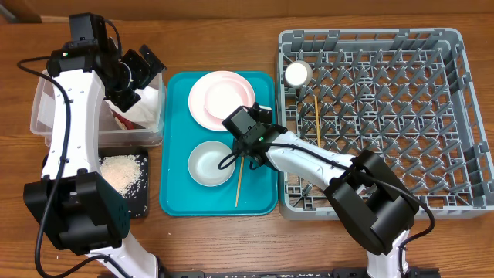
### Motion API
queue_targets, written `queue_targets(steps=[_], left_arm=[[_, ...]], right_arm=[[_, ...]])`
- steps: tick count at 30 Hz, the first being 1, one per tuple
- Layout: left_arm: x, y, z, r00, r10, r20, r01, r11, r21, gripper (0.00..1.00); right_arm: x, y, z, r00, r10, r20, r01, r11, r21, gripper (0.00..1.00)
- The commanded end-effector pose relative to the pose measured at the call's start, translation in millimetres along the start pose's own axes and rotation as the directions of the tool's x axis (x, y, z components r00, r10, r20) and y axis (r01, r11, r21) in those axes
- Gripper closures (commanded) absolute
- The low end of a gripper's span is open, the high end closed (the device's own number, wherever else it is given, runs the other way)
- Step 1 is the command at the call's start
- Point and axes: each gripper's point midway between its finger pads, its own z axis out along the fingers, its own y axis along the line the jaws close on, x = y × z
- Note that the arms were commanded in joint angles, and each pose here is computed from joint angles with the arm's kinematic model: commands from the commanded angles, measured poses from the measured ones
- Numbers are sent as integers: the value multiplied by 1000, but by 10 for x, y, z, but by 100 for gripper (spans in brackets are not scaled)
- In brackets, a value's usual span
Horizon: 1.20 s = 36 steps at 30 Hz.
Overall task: Sort waste into correct bins and load items into the dishwasher
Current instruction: 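Return the right gripper to the tray and grasp the second chopstick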
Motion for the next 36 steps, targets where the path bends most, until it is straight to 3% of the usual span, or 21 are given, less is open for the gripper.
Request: queue_targets(steps=[1,14,24,31,36], left_arm=[[-17,-50,-60,1000,3,19,-3,1000,4,0],[-16,-52,-60,1000,3,19,-3,1000,5,0],[-16,-52,-60,1000,3,19,-3,1000,4,0],[-16,-52,-60,1000,3,19,-3,1000,5,0],[-16,-52,-60,1000,3,19,-3,1000,5,0]], right_arm=[[125,-87,153,1000,-13,-22,14,999,45,70],[72,-128,124,1000,-17,-2,17,997,78,80],[70,-128,121,1000,-17,-1,17,997,77,96],[17,-79,51,1000,-23,-3,23,997,79,96],[-169,43,-342,999,-33,22,32,998,45,96]])
